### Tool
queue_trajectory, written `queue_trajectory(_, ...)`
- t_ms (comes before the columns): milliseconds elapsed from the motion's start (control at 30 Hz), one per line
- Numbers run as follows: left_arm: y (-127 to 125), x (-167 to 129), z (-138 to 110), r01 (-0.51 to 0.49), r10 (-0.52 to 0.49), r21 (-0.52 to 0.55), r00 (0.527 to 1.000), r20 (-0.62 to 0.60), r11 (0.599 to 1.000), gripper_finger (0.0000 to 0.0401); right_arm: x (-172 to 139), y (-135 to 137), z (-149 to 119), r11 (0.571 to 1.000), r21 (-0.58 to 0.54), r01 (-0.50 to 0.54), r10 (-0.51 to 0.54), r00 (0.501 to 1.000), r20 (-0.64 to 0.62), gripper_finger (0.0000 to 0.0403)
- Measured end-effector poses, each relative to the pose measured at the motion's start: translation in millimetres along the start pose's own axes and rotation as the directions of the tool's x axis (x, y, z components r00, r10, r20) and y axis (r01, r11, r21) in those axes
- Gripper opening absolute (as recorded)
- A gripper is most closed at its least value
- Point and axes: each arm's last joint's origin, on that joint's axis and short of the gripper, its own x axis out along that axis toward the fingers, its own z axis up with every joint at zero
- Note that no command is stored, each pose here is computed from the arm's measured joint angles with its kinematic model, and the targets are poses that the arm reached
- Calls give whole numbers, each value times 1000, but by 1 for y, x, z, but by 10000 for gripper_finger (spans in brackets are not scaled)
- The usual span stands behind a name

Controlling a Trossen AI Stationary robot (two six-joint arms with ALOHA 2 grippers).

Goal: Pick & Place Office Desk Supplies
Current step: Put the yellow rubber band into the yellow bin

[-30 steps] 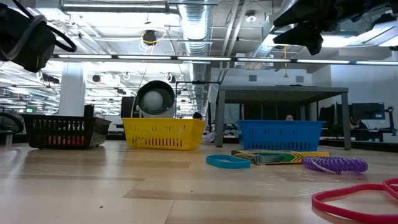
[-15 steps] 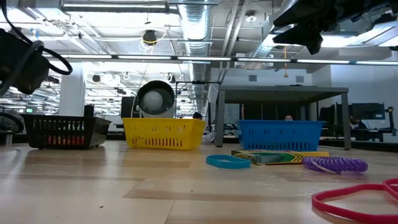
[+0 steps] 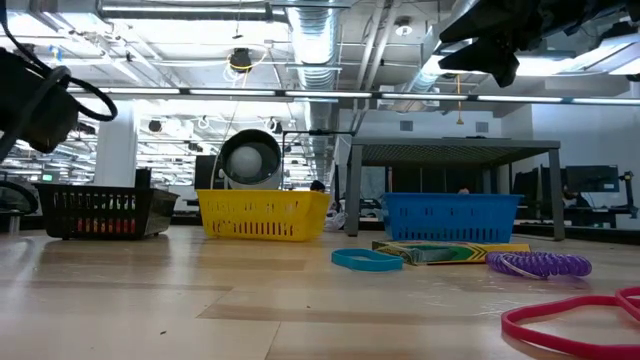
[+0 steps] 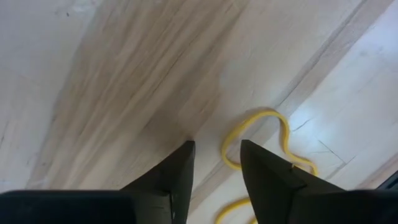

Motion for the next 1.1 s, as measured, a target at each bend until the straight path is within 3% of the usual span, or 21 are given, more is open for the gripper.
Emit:
queue_trajectory(400, -3, -3, 2, -20, 19, 6, 999, 37, 1000, 122, 0, 0, 0, 1000, 1, -1, 1, 1000, 0, 217)
queue_trajectory(533, -16, -11, 3, -45, 36, 163, 997, 61, 986, 122, 0, 0, 0, 1000, 1, -1, 1, 1000, 1, 217)
queue_trajectory(767, -23, -19, 11, -168, 61, 458, 969, 239, 873, 122, -1, 0, 2, 1000, 10, -9, 9, 1000, 13, 217)
queue_trajectory(867, -28, -20, 11, -153, 17, 563, 971, 239, 812, 122, -1, 1, 2, 1000, 10, -12, 12, 1000, 12, 217)
queue_trajectory(1100, -26, -19, 6, -168, 32, 743, 981, 193, 648, 122, -1, 1, 2, 1000, 13, -24, 24, 1000, 16, 217)
